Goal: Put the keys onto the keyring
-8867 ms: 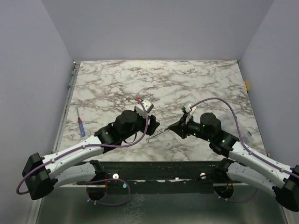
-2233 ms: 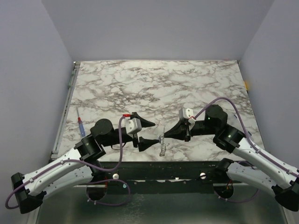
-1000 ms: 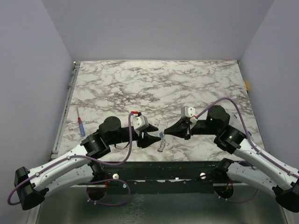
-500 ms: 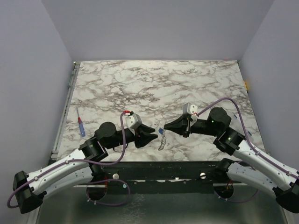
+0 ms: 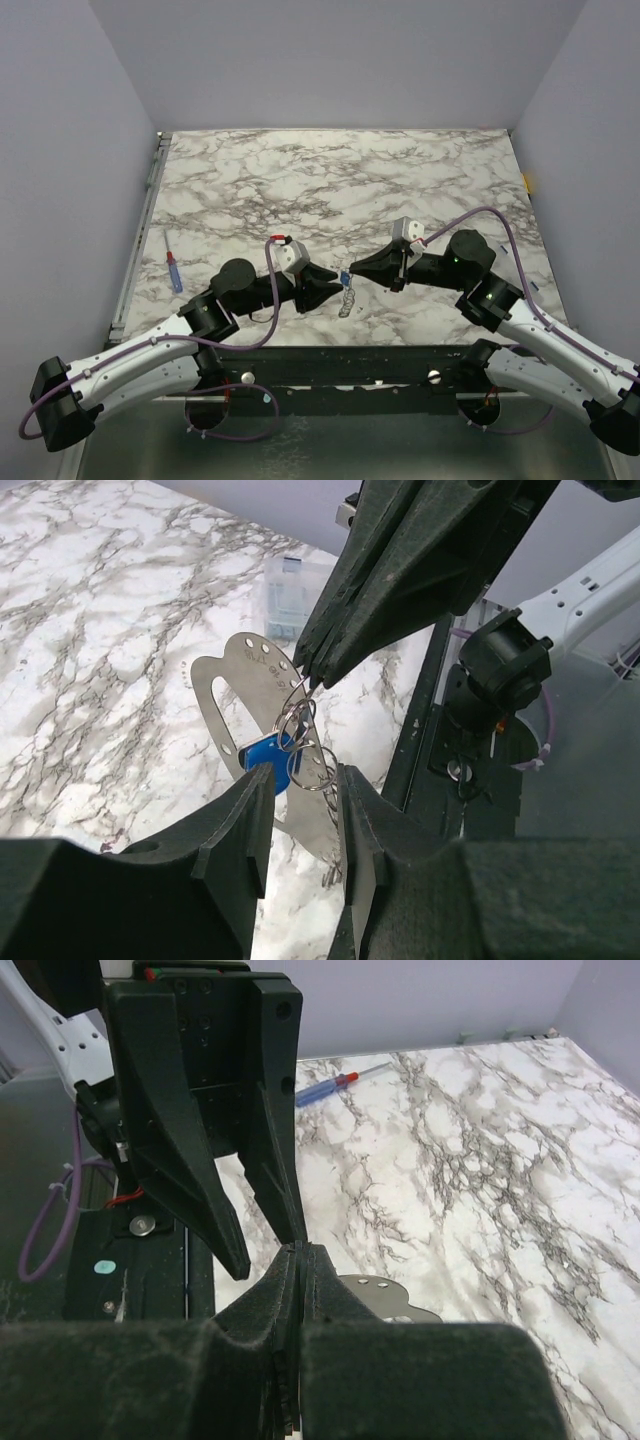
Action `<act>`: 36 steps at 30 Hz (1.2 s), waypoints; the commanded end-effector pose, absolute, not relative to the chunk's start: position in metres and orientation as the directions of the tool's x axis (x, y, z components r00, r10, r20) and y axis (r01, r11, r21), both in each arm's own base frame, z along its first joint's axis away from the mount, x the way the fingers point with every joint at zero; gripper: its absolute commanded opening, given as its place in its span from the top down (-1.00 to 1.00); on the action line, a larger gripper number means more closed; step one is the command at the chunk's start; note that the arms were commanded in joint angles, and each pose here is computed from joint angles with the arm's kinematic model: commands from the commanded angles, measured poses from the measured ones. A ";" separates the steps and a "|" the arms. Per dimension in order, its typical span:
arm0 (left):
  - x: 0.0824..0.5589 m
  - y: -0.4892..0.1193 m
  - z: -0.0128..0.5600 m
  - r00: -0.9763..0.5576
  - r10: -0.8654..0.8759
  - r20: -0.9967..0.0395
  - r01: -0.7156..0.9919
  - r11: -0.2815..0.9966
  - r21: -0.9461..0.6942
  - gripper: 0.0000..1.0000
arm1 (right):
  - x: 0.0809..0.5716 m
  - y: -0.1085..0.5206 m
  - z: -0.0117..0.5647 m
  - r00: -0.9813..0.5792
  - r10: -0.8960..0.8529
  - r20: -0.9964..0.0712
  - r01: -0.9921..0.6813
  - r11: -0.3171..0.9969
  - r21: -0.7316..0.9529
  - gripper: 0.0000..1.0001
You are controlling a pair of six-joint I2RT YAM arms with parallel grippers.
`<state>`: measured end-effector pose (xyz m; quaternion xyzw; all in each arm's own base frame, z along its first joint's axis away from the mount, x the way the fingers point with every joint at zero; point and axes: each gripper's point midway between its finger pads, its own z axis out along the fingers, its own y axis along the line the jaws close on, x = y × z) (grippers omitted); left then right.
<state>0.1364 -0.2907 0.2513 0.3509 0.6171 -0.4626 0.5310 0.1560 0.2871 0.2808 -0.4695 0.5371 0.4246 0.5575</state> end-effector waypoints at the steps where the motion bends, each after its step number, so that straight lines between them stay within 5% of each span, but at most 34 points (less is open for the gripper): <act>1: 0.145 -0.295 0.267 -0.130 -0.082 -0.988 0.928 0.340 -0.150 0.23 | 0.156 0.288 0.294 0.091 0.007 -0.996 -0.975 0.202 -0.088 0.99; 6: 0.150 -0.296 0.270 -0.108 -0.067 -0.992 0.926 0.356 -0.125 -0.05 | 0.153 0.288 0.295 0.092 0.009 -0.996 -0.978 0.191 -0.089 0.99; 10: 0.151 -0.296 0.271 -0.076 -0.042 -0.996 0.930 0.356 -0.087 -0.06 | 0.149 0.288 0.296 0.094 0.013 -0.995 -0.981 0.172 -0.091 0.99; 25: 0.143 -0.295 0.272 0.118 0.069 -0.991 0.955 0.267 0.132 0.11 | 0.134 0.289 0.296 0.090 0.024 -0.996 -0.991 0.099 -0.087 0.99; 36: 0.139 -0.303 0.265 0.108 0.090 -0.990 0.968 0.216 0.125 0.39 | 0.133 0.288 0.295 0.091 0.024 -0.996 -0.992 0.092 -0.089 0.99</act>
